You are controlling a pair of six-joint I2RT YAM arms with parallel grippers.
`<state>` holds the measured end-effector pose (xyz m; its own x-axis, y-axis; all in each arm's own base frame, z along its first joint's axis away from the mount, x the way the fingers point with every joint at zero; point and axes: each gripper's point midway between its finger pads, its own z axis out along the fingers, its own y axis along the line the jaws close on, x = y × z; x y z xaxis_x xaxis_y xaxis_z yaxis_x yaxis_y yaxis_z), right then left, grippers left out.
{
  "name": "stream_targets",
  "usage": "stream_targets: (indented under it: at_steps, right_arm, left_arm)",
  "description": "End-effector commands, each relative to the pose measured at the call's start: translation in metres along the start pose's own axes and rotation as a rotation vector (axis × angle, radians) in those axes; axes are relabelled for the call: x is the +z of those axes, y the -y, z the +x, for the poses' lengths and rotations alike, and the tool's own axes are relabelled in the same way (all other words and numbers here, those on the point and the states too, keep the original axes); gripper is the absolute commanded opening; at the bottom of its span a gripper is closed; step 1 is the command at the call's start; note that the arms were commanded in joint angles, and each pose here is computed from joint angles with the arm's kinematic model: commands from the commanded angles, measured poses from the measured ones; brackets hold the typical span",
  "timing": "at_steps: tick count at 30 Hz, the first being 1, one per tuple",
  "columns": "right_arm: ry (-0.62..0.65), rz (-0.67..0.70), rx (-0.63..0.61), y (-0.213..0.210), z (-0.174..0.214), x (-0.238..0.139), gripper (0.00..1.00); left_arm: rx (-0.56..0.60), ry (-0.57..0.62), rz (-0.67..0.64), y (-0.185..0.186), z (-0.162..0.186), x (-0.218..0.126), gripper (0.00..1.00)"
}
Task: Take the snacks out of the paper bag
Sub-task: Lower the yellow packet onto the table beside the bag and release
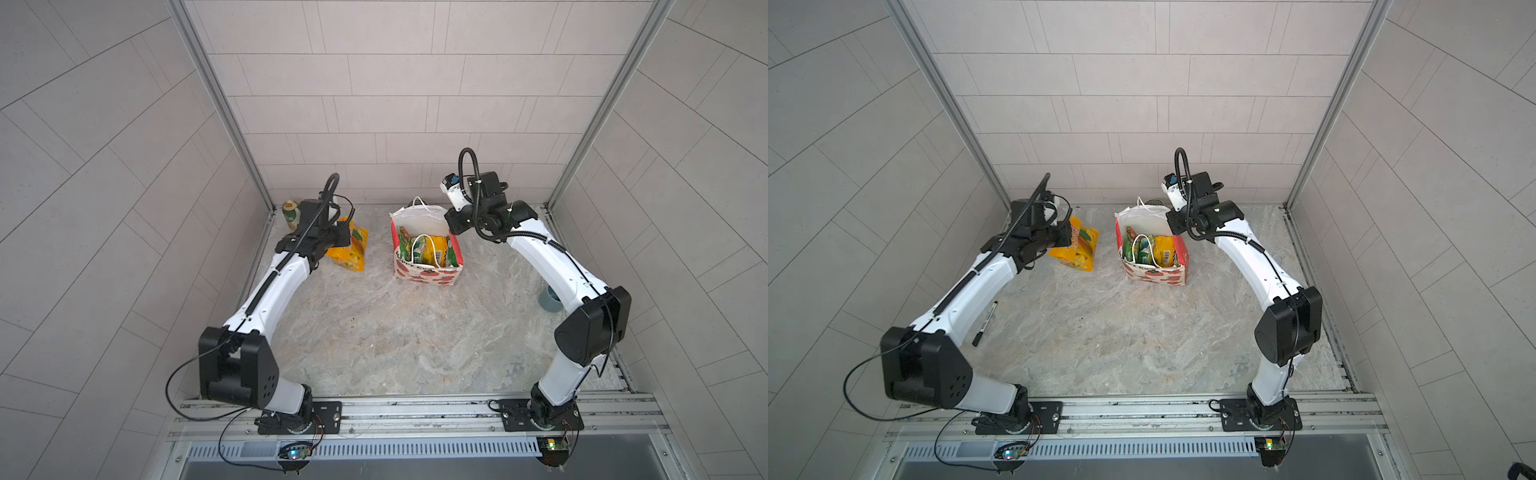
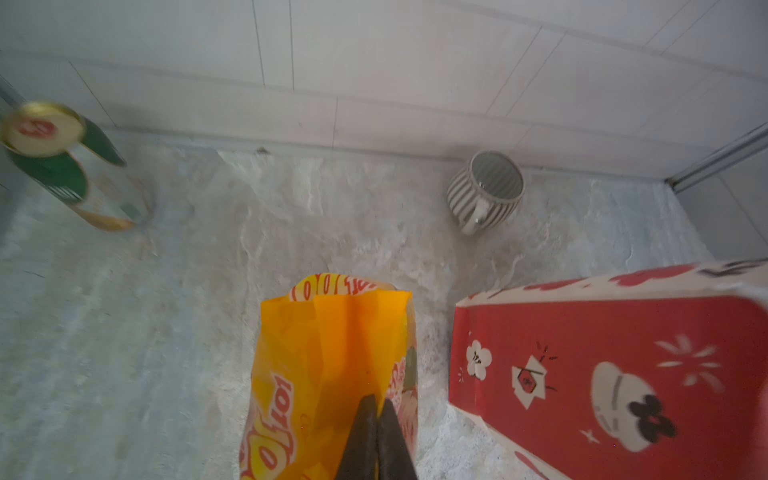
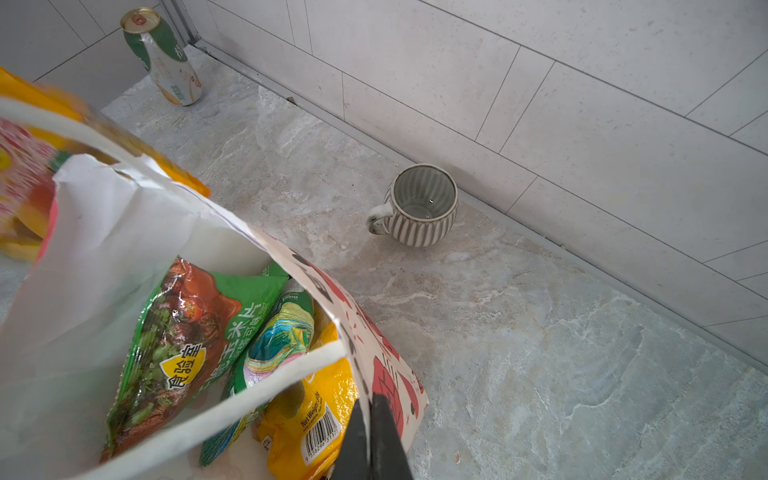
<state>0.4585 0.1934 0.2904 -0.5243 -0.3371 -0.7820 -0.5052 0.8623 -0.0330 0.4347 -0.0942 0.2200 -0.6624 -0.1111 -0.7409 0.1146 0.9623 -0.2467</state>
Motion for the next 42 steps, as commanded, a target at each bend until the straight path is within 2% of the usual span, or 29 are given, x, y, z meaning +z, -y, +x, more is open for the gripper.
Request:
stream_targets:
  at_steps: [1, 8, 13, 17, 23, 30, 35, 39, 42]
  right_arm:
    - [0.133, 0.001, -0.009, -0.002, -0.034, -0.028, 0.0]
    - [0.133, -0.001, -0.008, -0.002, -0.034, -0.027, 0.0]
    - [0.127, -0.004, -0.008, -0.003, -0.032, -0.024, 0.0]
    - [0.121, -0.005, -0.008, -0.002, -0.031, -0.022, 0.0]
    - [0.12, -0.009, -0.01, -0.003, -0.03, -0.022, 0.0]
    - [0.117, -0.009, -0.013, -0.003, -0.03, -0.021, 0.0]
    - [0.114, -0.01, -0.014, -0.004, -0.029, -0.019, 0.0]
    - [0.112, -0.013, -0.012, -0.004, -0.029, -0.018, 0.0]
    - [0.112, -0.013, -0.013, -0.005, -0.029, -0.018, 0.0]
  left_arm:
    - [0.008, 0.189, 0.16, 0.035, -0.054, -0.01, 0.0]
    - [-0.064, 0.175, 0.221, 0.038, -0.032, 0.037, 0.0]
    - [-0.076, 0.152, 0.158, 0.02, -0.021, 0.065, 0.0]
    - [-0.043, 0.137, 0.096, -0.002, -0.019, 0.08, 0.0]
    - [0.038, 0.028, 0.019, -0.034, -0.008, 0.101, 0.0]
    - [0.184, -0.159, -0.054, -0.075, 0.016, 0.102, 0.0]
    - [0.276, -0.298, -0.204, -0.118, 0.03, 0.088, 0.0]
    - [0.354, -0.345, -0.31, -0.15, 0.033, 0.08, 0.0]
    - [0.356, -0.341, -0.342, -0.166, 0.031, 0.077, 0.0]
